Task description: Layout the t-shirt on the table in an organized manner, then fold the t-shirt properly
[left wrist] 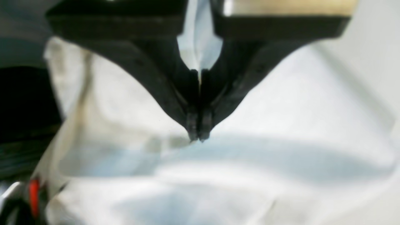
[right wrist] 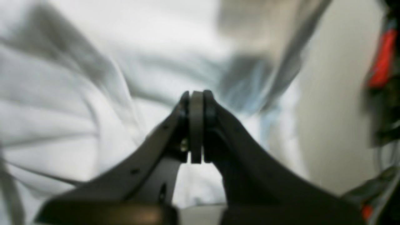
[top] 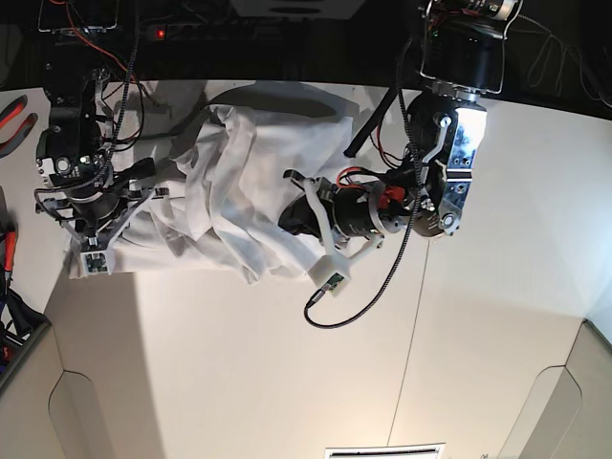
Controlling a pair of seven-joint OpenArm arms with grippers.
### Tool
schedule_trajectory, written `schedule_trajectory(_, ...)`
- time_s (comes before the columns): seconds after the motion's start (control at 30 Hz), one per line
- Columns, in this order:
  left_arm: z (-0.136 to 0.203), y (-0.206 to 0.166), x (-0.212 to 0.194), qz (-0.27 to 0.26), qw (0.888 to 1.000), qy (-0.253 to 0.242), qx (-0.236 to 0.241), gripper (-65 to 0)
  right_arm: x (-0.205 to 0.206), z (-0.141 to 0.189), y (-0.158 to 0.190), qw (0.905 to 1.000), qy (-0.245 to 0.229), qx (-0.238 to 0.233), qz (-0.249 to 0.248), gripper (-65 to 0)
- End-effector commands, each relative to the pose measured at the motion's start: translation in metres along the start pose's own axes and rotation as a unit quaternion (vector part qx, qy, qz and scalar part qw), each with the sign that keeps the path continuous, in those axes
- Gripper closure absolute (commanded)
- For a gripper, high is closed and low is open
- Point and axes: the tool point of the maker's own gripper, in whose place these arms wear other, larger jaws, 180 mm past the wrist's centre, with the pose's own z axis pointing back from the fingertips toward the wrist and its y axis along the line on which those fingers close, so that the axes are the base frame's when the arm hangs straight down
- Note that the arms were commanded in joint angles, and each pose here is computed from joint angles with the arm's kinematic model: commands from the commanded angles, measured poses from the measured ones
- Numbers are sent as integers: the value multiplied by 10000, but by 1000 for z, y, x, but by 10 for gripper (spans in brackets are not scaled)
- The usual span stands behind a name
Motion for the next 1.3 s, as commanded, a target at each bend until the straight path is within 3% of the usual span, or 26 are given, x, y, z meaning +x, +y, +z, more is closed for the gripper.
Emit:
schedule_trajectory(0.0, 6, 4, 11, -74, 9998, -176, 16, 0, 25, 9, -6, 9992, -391, -51, -24, 0)
schedule_trajectory(0.07, 11, 14, 0, -104, 9999, -33, 133, 0, 43, 20, 1, 9972, -697, 172, -191, 0)
schedule_trajectory(0.17, 18, 28, -12, -64, 9992, 83, 398, 0, 60, 33, 33, 9889, -993, 1037, -382, 0)
schedule_trajectory(0.37, 20, 36, -12, 116, 9982, -68, 587, 0, 65, 56, 107, 9551, -1054, 2665, -759, 0)
schedule_trajectory(0.5, 18, 33, -11, 145, 9983, -115, 551, 0, 73, 71, 138, 9325, -1179, 3297, -890, 0)
schedule_trajectory(0.57, 18, 32, -14, 164, 9983, -106, 548, 0, 71, 74, 145, 9286, -1109, 3422, -917, 0)
schedule_trajectory(0.7, 17, 31, -20, 211, 9983, -81, 537, 0, 59, 74, 151, 9290, -949, 3461, -907, 0)
schedule_trajectory(0.87, 13, 35, -28, 300, 9979, -47, 565, 0, 29, 59, 156, 9383, -537, 3313, -833, 0)
schedule_trajectory(1.07, 11, 37, -36, 376, 9977, 25, 568, 0, -8, 30, 165, 9358, -30, 3340, -1129, 0)
schedule_trajectory(1.27, 12, 43, -41, 211, 9970, 171, 724, 0, -13, 16, 147, 9526, 85, 2958, -708, 0)
